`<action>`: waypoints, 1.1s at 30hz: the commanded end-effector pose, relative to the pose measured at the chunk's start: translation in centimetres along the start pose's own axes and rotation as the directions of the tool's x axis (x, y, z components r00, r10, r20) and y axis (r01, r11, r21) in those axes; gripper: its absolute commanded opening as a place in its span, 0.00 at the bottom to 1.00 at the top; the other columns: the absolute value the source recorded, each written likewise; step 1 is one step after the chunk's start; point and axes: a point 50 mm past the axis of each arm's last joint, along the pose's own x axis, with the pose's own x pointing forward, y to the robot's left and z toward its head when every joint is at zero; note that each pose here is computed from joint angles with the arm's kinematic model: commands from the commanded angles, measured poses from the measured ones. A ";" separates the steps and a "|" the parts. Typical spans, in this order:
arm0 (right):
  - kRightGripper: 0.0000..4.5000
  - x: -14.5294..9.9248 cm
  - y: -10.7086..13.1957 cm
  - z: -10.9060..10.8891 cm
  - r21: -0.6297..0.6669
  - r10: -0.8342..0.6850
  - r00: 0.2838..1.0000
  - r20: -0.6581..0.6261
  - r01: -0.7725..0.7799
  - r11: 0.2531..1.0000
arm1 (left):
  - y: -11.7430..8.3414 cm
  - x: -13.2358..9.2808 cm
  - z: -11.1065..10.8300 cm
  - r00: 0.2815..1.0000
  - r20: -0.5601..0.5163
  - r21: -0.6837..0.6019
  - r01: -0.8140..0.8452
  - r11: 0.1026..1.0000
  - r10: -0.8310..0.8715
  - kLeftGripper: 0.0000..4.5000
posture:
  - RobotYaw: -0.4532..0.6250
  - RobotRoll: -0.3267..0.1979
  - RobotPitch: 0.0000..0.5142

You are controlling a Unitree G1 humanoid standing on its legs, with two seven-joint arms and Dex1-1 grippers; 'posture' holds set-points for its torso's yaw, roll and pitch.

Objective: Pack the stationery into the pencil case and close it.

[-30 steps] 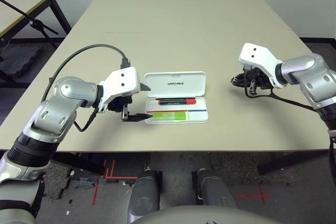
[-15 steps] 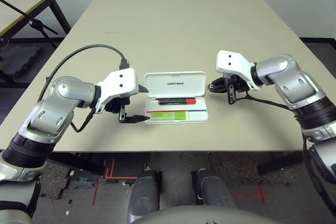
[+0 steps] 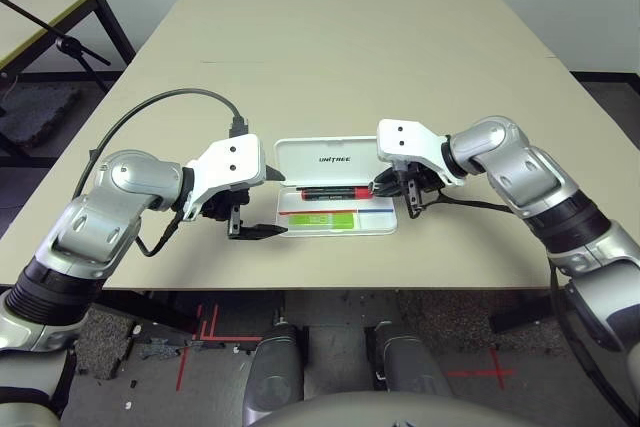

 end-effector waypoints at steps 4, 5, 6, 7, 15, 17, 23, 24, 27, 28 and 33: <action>0.07 0.7 0.4 -0.5 0.007 0.040 0.999 -0.029 -0.040 0.999 | -0.3 0.1 0.1 1.000 0.004 0.002 -0.002 1.000 0.002 1.00 | 0.45 0.62 0.14; 0.07 0.7 0.5 -0.6 0.009 0.044 0.998 -0.034 -0.044 0.999 | -0.3 0.1 0.1 1.000 0.004 0.002 -0.003 1.000 0.003 1.00 | 0.46 0.62 0.13; 0.07 0.8 0.5 -0.7 0.011 0.049 0.998 -0.037 -0.048 0.999 | -0.3 0.1 0.0 1.000 0.004 0.001 -0.004 1.000 0.004 1.00 | 0.46 0.62 0.13; 0.07 0.8 0.6 -0.8 0.013 0.054 0.998 -0.040 -0.053 0.998 | -0.3 0.1 0.0 1.000 0.004 0.001 -0.004 1.000 0.004 1.00 | 0.46 0.62 0.13; 0.07 1.4 1.1 -1.1 0.032 0.091 0.995 -0.036 -0.090 0.995 | -0.3 0.2 0.0 1.000 0.002 0.002 -0.005 1.000 0.005 1.00 | 0.46 0.62 0.12; 0.07 1.7 1.2 -1.2 0.040 0.101 0.994 -0.038 -0.100 0.994 | -0.2 0.2 -0.1 1.000 0.001 0.002 -0.005 1.000 0.005 1.00 | 0.46 0.62 0.12; 0.07 2.6 1.8 -1.5 0.059 0.124 0.992 -0.034 -0.122 0.991 | -0.2 0.1 -0.1 1.000 -0.004 0.002 -0.007 1.000 0.007 1.00 | 0.46 0.62 0.12; 0.07 2.7 1.8 -1.5 0.060 0.125 0.992 -0.033 -0.123 0.991 | -0.2 0.1 -0.1 1.000 -0.004 0.002 -0.008 1.000 0.008 1.00 | 0.46 0.62 0.12; 0.07 2.8 1.8 -1.5 0.062 0.127 0.991 -0.033 -0.125 0.990 | -0.2 0.1 -0.1 1.000 -0.006 0.003 -0.011 1.000 0.011 1.00 | 0.46 0.62 0.12; 0.07 2.8 1.8 -1.5 0.062 0.128 0.991 -0.033 -0.126 0.990 | -0.1 0.1 -0.1 1.000 -0.006 0.003 -0.012 1.000 0.012 1.00 | 0.46 0.62 0.11; 0.07 2.9 1.7 -1.5 0.067 0.124 0.992 -0.034 -0.121 0.990 | -0.1 0.1 -0.1 1.000 -0.008 0.004 -0.016 1.000 0.016 1.00 | 0.46 0.62 0.11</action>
